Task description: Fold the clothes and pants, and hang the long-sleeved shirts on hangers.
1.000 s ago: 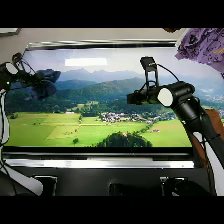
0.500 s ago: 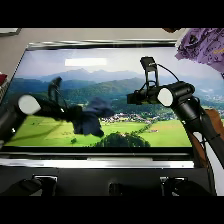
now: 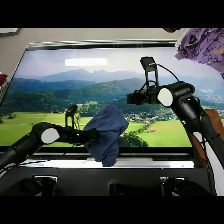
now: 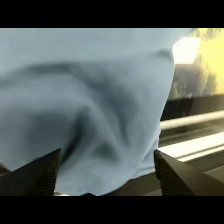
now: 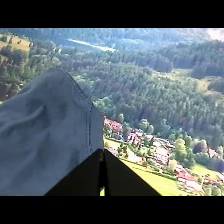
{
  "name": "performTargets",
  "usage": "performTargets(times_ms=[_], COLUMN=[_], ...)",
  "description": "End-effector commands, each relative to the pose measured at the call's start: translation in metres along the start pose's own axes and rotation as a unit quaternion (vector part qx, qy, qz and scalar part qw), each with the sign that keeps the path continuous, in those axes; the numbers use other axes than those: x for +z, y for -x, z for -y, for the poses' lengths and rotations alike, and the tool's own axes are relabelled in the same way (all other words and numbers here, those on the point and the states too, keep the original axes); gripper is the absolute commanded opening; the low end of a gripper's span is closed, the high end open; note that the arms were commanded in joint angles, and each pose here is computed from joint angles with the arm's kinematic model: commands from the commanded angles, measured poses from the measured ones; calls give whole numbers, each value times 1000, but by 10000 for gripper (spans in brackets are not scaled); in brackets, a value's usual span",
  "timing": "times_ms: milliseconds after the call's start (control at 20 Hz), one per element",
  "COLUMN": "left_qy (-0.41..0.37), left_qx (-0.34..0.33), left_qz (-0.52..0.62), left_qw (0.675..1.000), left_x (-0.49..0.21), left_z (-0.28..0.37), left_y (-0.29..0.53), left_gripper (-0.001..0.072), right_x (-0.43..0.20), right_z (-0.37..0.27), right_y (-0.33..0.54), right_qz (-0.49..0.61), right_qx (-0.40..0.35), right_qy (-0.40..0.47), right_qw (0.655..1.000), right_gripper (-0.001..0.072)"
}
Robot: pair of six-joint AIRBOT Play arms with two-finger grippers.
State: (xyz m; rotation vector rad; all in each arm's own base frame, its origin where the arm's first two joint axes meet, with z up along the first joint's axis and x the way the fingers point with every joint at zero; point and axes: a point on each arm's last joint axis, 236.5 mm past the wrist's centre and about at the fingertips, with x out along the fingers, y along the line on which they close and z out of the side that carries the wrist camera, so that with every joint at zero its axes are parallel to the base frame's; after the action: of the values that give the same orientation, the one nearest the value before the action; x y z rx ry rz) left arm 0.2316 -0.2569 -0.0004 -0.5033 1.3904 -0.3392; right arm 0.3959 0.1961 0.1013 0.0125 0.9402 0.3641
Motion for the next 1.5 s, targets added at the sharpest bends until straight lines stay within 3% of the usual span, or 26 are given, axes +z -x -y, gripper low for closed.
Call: performTargets(times_ms=[0,450,500,550,600,700,850,950,1000,1100,1450], left_qy=[-8,13,13,13,12,8,17,18,19,19,19], left_qx=[20,43,44,46,49,65,71,81,85,85,85], left_qz=[33,131,131,130,130,134,134,139,139,139,138], left_qw=[999,990,990,990,990,989,988,987,986,986,987], left_x=[25,71,71,70,71,73,76,79,80,80,79], left_z=[-24,-78,-79,-79,-81,-88,-94,-101,-103,-103,-103], left_y=[43,117,117,117,117,118,117,118,118,118,118], left_gripper=[689,676,676,677,679,683,683,683,683,682,679], right_x=[0,-2,-2,-8,-16,-39,-83,-114,-130,-154,-168], right_z=[-1,-5,-2,8,28,67,72,52,39,14,-16], right_y=[0,4,6,7,7,1,-19,-35,-43,-56,-108], right_qz=[0,-3,-5,-19,-39,-72,-114,-143,-161,-193,-191], right_qx=[1,9,6,2,-10,-2,124,188,211,237,209], right_qy=[0,-8,-11,-31,-69,-181,-324,-365,-365,-361,-356], right_qw=[1000,1000,1000,999,997,981,931,901,892,881,891], right_gripper=[22,28,128,313,384,383,407,619,639,639,624])
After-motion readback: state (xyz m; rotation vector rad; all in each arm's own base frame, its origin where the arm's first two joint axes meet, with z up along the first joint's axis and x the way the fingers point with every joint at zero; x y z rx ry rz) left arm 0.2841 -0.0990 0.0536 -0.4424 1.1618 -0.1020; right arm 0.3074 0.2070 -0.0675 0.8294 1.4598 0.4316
